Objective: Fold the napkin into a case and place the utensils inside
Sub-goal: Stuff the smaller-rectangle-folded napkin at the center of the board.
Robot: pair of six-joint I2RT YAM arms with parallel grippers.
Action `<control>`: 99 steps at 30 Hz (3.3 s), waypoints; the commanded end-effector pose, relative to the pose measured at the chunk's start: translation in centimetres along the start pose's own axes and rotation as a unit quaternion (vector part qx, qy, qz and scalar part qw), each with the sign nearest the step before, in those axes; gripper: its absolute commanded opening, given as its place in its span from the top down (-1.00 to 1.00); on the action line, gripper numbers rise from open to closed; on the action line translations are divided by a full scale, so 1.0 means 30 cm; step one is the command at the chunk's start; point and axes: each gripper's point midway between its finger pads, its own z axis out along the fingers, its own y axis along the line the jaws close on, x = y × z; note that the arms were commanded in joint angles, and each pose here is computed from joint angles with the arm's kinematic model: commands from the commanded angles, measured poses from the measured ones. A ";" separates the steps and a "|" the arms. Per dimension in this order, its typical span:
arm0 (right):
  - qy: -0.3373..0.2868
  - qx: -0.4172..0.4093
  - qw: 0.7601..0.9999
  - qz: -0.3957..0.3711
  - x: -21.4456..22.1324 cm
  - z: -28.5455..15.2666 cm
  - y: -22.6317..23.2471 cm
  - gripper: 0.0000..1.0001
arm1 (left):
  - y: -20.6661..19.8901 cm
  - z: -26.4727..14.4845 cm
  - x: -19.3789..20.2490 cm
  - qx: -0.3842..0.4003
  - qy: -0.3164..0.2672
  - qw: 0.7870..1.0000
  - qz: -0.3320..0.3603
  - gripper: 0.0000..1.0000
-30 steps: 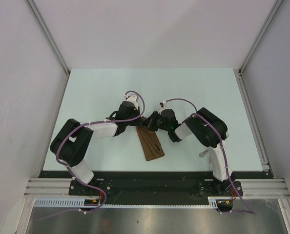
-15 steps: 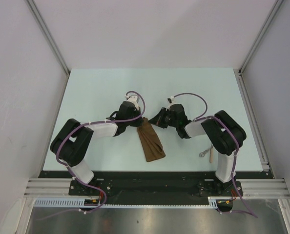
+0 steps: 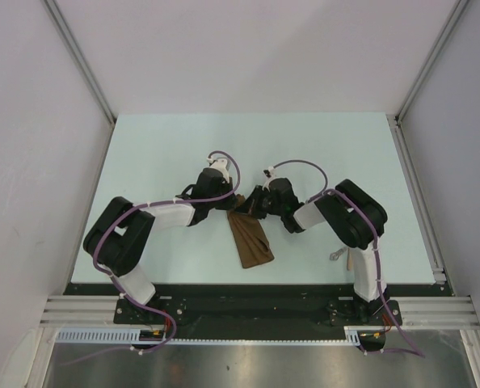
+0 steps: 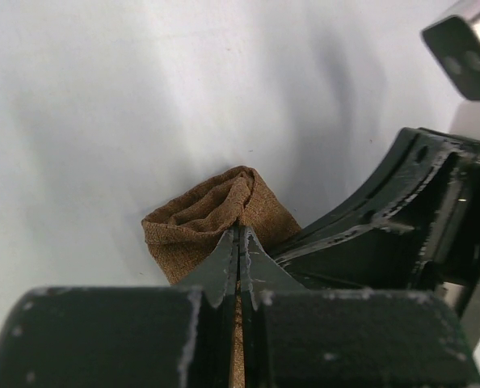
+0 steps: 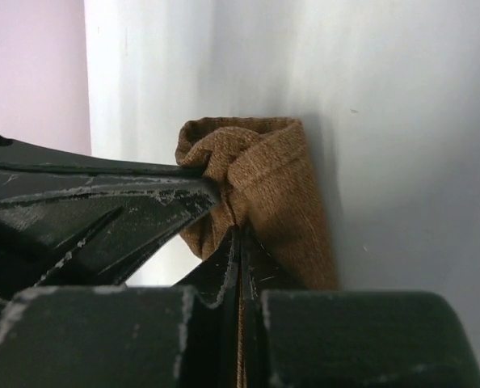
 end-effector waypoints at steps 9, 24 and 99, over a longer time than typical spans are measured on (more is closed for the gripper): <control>-0.054 -0.088 0.991 0.089 -0.077 0.080 0.103 1.00 | -0.026 -0.005 0.047 0.021 0.006 1.000 -0.022 1.00; -0.075 -0.077 0.987 0.118 -0.081 0.061 0.034 1.00 | -0.007 -0.021 0.059 0.019 0.009 1.000 -0.009 1.00; 0.065 0.125 0.979 -0.144 0.241 -0.500 -0.036 0.87 | -0.347 -0.412 0.330 0.153 0.122 0.949 -0.246 -0.21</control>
